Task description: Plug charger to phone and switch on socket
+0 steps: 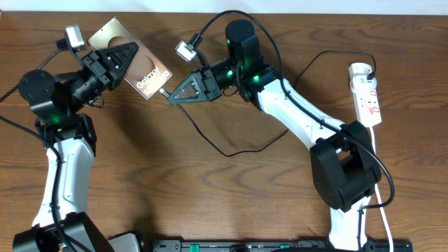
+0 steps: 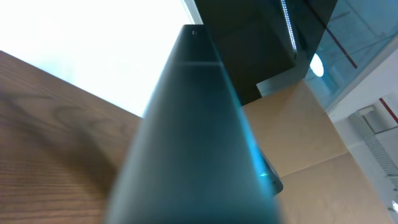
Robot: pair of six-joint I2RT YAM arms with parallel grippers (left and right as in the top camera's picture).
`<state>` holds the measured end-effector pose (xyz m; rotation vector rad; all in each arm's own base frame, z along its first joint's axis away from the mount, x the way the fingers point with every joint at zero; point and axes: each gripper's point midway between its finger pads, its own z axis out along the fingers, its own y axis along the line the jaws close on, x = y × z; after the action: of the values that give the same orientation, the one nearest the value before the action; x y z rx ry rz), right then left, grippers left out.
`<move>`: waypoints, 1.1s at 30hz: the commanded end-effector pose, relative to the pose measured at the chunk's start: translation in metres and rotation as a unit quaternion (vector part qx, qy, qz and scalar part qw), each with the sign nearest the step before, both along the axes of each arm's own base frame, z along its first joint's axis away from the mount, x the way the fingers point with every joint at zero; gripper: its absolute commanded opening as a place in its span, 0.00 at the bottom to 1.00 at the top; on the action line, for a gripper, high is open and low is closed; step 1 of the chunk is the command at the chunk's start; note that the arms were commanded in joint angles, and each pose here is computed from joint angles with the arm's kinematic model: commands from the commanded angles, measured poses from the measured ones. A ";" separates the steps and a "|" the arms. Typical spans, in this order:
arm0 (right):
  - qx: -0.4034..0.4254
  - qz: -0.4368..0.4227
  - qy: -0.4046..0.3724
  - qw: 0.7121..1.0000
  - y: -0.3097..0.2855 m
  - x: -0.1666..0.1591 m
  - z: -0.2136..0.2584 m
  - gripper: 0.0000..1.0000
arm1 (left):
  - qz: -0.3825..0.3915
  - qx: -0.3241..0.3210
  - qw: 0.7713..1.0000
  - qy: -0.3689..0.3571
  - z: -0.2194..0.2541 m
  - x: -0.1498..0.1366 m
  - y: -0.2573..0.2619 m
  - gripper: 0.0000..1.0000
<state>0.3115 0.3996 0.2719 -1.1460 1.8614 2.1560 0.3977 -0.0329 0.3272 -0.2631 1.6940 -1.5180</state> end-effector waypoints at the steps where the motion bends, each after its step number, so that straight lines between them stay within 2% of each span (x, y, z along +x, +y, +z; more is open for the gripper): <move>1: 0.005 -0.010 -0.009 1.000 -0.004 0.008 0.007 0.01 | -0.022 0.006 1.000 -0.008 0.004 -0.005 -0.008 0.07; 33: -0.004 -0.032 0.000 0.999 0.003 0.012 0.006 0.01 | -0.023 0.013 0.999 -0.018 0.004 -0.004 -0.014 0.08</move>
<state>0.3136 0.3975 0.2726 -1.1362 1.8682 2.1590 0.3990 -0.0361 0.3275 -0.2617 1.6914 -1.5168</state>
